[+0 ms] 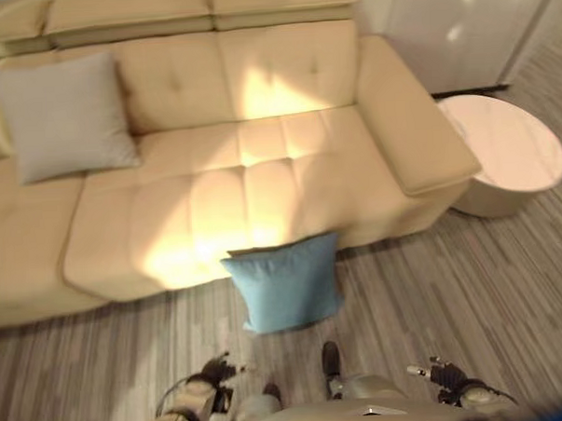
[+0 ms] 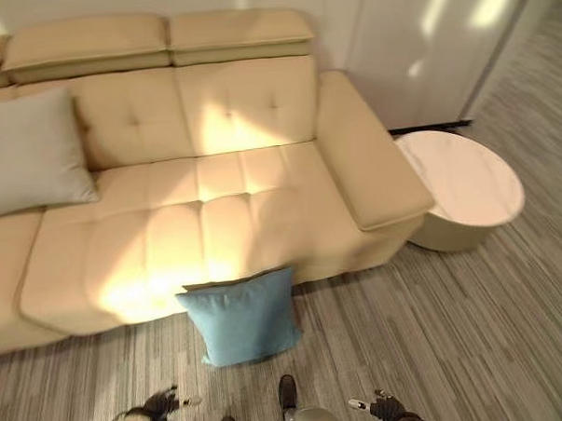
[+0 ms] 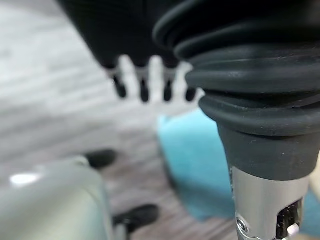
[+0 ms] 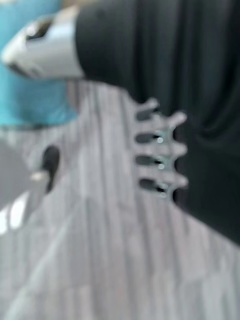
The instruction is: Pick up all the scattered cushions and arrange them neatly on the sofa.
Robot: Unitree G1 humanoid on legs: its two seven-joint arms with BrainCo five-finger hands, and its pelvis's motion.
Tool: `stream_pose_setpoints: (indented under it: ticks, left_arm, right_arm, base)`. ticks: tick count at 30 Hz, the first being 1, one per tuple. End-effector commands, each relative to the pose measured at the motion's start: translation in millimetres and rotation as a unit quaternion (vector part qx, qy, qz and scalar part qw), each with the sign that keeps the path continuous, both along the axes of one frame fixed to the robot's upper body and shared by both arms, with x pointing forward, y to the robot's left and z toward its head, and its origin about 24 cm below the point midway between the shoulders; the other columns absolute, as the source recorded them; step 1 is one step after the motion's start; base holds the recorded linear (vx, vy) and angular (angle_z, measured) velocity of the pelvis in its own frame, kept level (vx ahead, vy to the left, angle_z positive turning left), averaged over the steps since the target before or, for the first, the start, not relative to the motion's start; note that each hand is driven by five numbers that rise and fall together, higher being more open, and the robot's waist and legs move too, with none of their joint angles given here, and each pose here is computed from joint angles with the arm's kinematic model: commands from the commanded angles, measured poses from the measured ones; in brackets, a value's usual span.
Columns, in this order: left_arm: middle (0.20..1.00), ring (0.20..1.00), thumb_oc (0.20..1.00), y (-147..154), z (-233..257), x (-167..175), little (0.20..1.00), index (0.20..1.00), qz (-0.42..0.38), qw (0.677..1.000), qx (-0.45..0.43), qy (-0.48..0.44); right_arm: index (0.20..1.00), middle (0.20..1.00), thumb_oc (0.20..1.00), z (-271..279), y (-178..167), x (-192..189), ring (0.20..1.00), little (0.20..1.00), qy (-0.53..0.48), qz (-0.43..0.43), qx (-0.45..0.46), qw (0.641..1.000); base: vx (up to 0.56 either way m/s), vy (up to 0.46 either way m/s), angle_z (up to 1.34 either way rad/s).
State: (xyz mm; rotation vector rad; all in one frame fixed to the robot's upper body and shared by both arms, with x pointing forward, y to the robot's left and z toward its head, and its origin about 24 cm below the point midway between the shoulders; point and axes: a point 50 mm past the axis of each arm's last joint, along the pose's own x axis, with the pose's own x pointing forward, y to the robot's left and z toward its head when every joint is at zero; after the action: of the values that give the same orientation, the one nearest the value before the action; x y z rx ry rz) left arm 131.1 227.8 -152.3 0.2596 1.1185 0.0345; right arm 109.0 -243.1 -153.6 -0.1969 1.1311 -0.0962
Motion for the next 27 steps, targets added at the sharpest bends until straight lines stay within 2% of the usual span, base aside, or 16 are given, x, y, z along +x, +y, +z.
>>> stream_pose_setpoints:
  ticks: [1, 5, 8, 14, 18, 19, 21, 25, 26, 27]
  left_arm:
    - [1.000, 1.000, 1.000, 1, 3, 9, 1.000, 1.000, -0.014, 1.000, 0.012, -0.008]
    - [1.000, 1.000, 1.000, -1, 1, 4, 1.000, 1.000, -0.017, 1.000, 0.011, -0.002]
    - [1.000, 1.000, 1.000, 2, 1, 1, 1.000, 1.000, -0.016, 1.000, 0.012, 0.004]
    - [1.000, 1.000, 1.000, 8, 8, 16, 1.000, 1.000, -0.005, 0.999, 0.019, -0.029]
    - [1.000, 1.000, 1.000, 12, 22, 44, 1.000, 1.000, 0.035, 0.995, 0.027, -0.093]
    - [1.000, 1.000, 1.000, 11, 35, 66, 1.000, 1.000, 0.049, 0.988, 0.037, -0.143]
    - [1.000, 1.000, 1.000, 9, 46, 85, 1.000, 1.000, 0.066, 0.980, 0.038, -0.185]
    - [1.000, 1.000, 1.000, 1, 88, 142, 1.000, 1.000, 0.102, 0.950, 0.048, -0.292]
    - [1.000, 1.000, 1.000, 1, 88, 142, 1.000, 1.000, 0.102, 0.950, 0.048, -0.292]
    - [1.000, 1.000, 1.000, -1, 102, 156, 1.000, 1.000, 0.116, 0.939, 0.046, -0.322]
  right_arm:
    - [1.000, 1.000, 1.000, 3, -19, -9, 1.000, 1.000, 0.010, -0.020, -0.020, 1.000]
    - [1.000, 1.000, 1.000, 4, -17, -3, 1.000, 1.000, 0.001, -0.011, -0.021, 1.000]
    - [1.000, 1.000, 1.000, 4, -12, 3, 1.000, 1.000, -0.003, 0.000, -0.018, 1.000]
    - [1.000, 1.000, 1.000, 9, -6, 23, 1.000, 1.000, -0.035, 0.009, -0.016, 0.999]
    - [1.000, 1.000, 1.000, 20, -6, 48, 1.000, 1.000, -0.087, 0.010, -0.036, 0.996]
    - [1.000, 1.000, 1.000, 28, -5, 65, 1.000, 1.000, -0.123, 0.009, -0.054, 0.991]
    - [1.000, 1.000, 1.000, 36, -6, 79, 1.000, 1.000, -0.152, 0.005, -0.071, 0.986]
    - [1.000, 1.000, 1.000, 81, -10, 138, 1.000, 1.000, -0.270, 0.013, -0.134, 0.953]
    - [1.000, 1.000, 1.000, 81, -10, 138, 1.000, 1.000, -0.270, 0.013, -0.134, 0.953]
    - [1.000, 1.000, 1.000, 98, -9, 155, 1.000, 1.000, -0.312, 0.008, -0.145, 0.939]
  base:
    - [0.07, -0.038, 0.35]
    - [0.18, 0.098, 0.32]
    - [0.15, 0.163, -0.62]
    - [0.05, 0.115, -0.39]
    - [-0.10, 0.031, -0.03]
    - [-0.25, 0.018, 0.15]
    - [-0.27, 0.010, 0.17]
    - [-0.24, -0.051, 0.06]
    - [-0.16, -0.092, 0.11]
    - [-0.10, -0.072, 0.11]
